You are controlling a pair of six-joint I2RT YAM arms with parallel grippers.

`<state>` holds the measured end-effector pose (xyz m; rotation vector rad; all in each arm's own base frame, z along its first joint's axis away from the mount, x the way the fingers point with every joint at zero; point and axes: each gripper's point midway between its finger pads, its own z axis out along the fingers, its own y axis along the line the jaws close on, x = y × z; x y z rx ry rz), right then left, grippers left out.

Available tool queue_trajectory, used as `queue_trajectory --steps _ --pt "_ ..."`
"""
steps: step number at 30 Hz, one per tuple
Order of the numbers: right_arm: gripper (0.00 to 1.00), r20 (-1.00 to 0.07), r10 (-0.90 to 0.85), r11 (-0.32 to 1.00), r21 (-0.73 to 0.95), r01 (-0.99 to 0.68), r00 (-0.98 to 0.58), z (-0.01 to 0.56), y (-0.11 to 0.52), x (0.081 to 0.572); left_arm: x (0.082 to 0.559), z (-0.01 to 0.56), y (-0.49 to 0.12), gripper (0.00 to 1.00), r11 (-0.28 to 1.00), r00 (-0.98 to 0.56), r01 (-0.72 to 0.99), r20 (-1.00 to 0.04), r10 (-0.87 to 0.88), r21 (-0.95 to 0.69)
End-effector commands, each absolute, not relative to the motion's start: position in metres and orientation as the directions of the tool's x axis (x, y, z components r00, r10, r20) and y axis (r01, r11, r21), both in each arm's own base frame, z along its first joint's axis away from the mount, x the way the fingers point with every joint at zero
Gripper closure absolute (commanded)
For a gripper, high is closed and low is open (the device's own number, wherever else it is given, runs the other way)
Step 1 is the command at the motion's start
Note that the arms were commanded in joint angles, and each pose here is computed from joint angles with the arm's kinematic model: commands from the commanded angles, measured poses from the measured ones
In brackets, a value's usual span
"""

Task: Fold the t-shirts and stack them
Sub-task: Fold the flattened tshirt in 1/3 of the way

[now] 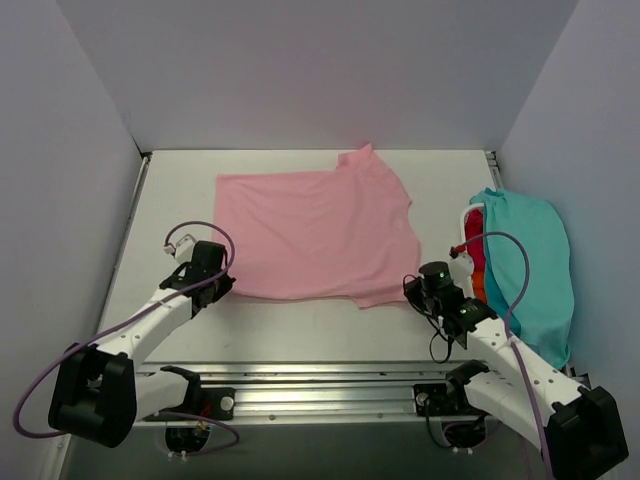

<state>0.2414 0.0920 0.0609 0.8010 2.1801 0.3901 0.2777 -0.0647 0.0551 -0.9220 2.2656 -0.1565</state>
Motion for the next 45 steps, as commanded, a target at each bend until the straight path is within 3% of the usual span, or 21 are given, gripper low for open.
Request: queue_trajectory --steps 1,13,18,19,21,22,23,24,25,26,27,32,37,39,45 --pt "1.0 -0.598 0.664 0.747 0.511 0.424 -0.449 0.091 0.089 0.263 0.3 0.077 -0.078 0.98 0.764 -0.528 -0.513 -0.558 -0.64 -0.39" --pt "1.0 -0.634 0.656 0.752 0.498 0.433 -0.41 0.126 0.103 0.314 0.353 0.095 -0.074 0.98 0.747 -0.528 -0.463 -0.528 -0.665 -0.478" --pt "1.0 -0.653 0.668 0.733 0.495 0.466 -0.358 0.134 0.115 0.368 0.392 0.083 -0.06 0.98 0.737 -0.539 -0.475 -0.503 -0.676 -0.481" --pt "1.0 -0.659 0.656 0.732 0.436 0.524 -0.368 0.11 0.112 0.38 0.41 0.077 -0.053 0.98 0.727 -0.539 -0.491 -0.488 -0.687 -0.48" --pt "1.0 -0.67 0.673 0.707 0.456 0.541 -0.314 0.126 0.117 0.424 0.431 0.072 -0.05 0.98 0.723 -0.56 -0.481 -0.462 -0.688 -0.495" --pt "1.0 -0.672 0.644 0.719 0.366 0.592 -0.367 0.09 0.115 0.437 0.443 0.051 -0.041 0.94 0.715 -0.574 -0.509 -0.43 -0.697 -0.48" --pt "0.88 -0.665 0.631 0.724 0.319 0.612 -0.4 0.083 0.112 0.448 0.474 0.071 -0.032 0.84 0.712 -0.55 -0.471 -0.458 -0.698 -0.52" --pt "0.45 -0.676 0.629 0.72 0.321 0.615 -0.383 0.089 0.115 0.49 0.487 0.072 -0.037 0.69 0.699 -0.579 -0.437 -0.417 -0.7 -0.567" --pt "0.29 -0.692 0.619 0.712 0.294 0.638 -0.371 0.092 0.111 0.501 0.5 0.056 -0.036 0.39 0.688 -0.599 -0.438 -0.383 -0.703 -0.579" --pt "0.15 -0.715 0.61 0.687 0.263 0.677 -0.342 0.096 0.1 0.507 0.524 0.076 -0.033 0.06 0.677 -0.58 -0.393 -0.404 -0.708 -0.622" --pt "0.06 -0.722 0.61 0.686 0.277 0.672 -0.325 0.1 0.102 0.518 0.532 0.081 -0.036 0.06 0.668 -0.591 -0.365 -0.393 -0.704 -0.648" --pt "0.02 -0.75 0.619 0.663 0.342 0.666 -0.231 0.145 0.102 0.523 0.552 0.132 -0.045 0.06 0.649 -0.569 -0.233 -0.44 -0.695 -0.724" --pt "0.02 -0.769 0.618 0.659 0.392 0.642 -0.165 0.193 0.091 0.499 0.539 0.183 -0.045 0.06 0.676 -0.53 -0.146 -0.52 -0.67 -0.722" --pt "0.02 -0.764 0.626 0.663 0.418 0.622 -0.155 0.2 0.089 0.483 0.532 0.204 -0.045 0.06 0.684 -0.501 -0.103 -0.556 -0.663 -0.722" --pt "0.02 -0.703 0.662 0.716 0.49 0.498 -0.261 0.167 0.129 0.435 0.496 0.194 -0.041 0.06 0.71 -0.494 -0.134 -0.574 -0.653 -0.691"
